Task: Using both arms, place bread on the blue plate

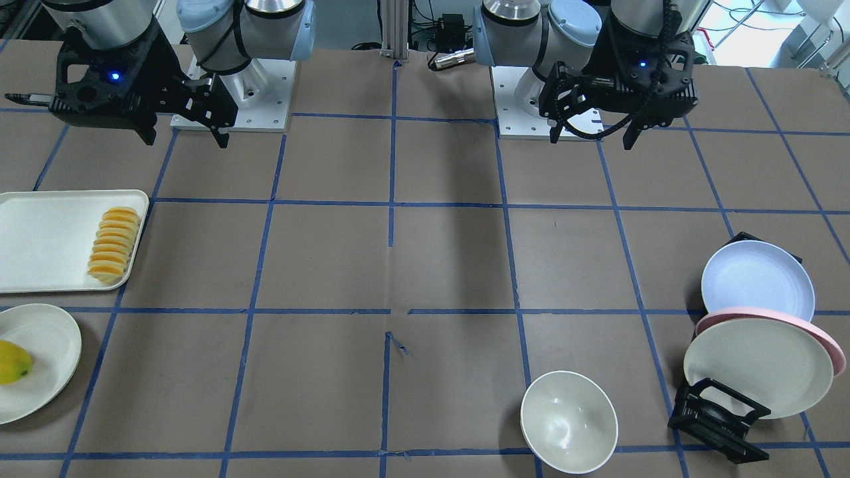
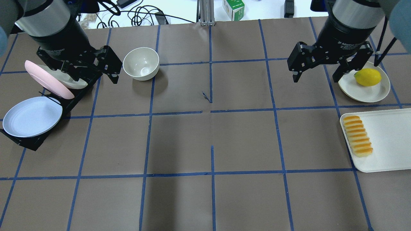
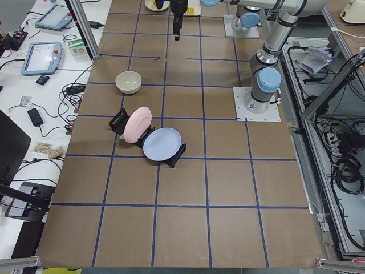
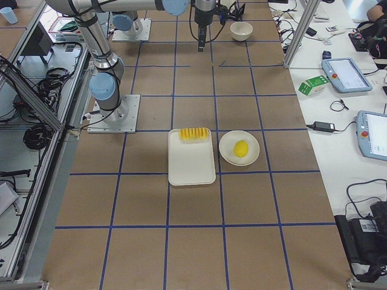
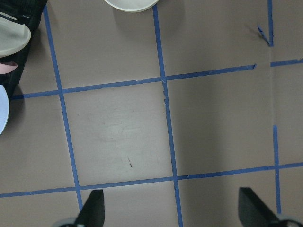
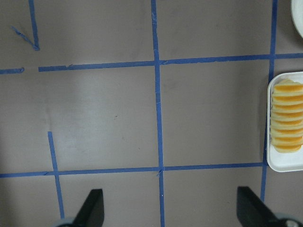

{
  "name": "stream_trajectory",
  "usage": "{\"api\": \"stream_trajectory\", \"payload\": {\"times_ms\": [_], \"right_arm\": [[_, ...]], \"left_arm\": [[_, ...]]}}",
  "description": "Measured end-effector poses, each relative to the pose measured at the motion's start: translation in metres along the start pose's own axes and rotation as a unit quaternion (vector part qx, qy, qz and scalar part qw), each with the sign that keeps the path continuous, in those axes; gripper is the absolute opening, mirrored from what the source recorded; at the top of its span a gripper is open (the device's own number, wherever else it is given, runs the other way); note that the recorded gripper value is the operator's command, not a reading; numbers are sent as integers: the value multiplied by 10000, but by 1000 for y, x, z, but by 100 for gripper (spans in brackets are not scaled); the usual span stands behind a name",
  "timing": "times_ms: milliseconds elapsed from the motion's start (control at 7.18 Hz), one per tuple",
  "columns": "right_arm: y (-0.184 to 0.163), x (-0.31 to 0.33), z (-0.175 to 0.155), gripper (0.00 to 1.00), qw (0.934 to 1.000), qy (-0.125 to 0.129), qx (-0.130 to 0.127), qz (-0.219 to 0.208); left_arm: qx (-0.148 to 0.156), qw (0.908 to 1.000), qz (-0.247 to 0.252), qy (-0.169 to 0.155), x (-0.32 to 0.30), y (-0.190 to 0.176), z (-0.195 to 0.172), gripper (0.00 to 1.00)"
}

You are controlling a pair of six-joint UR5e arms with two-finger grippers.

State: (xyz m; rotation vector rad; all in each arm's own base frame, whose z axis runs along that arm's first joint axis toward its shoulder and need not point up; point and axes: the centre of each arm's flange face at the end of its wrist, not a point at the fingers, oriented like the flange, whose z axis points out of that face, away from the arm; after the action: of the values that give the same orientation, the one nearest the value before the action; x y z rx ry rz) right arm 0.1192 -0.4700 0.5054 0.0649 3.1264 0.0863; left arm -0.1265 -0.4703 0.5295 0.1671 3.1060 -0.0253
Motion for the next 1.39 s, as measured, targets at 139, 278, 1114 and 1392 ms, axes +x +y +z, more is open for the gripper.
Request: {"api": "stream_trajectory", "payload": {"times_ms": [139,278,1114,1392], "right_arm": [[0,0,0,100,10000,-2,-3,11],[1,0,0,100,10000,-4,-7,6],[-17,25,20,100,9996,-3,-197,216],[-47,84,48,100,9977,-40,-476,488]], "left_arm": [[24,10000,-5,-2,-2,-2,-1,100],[45,10000,9,-6,-4,-5,0,100],[-216,9768,-2126,136,-237,8,46,100],[-120,9621,-2724,-35,-362,25,113,100]]}}
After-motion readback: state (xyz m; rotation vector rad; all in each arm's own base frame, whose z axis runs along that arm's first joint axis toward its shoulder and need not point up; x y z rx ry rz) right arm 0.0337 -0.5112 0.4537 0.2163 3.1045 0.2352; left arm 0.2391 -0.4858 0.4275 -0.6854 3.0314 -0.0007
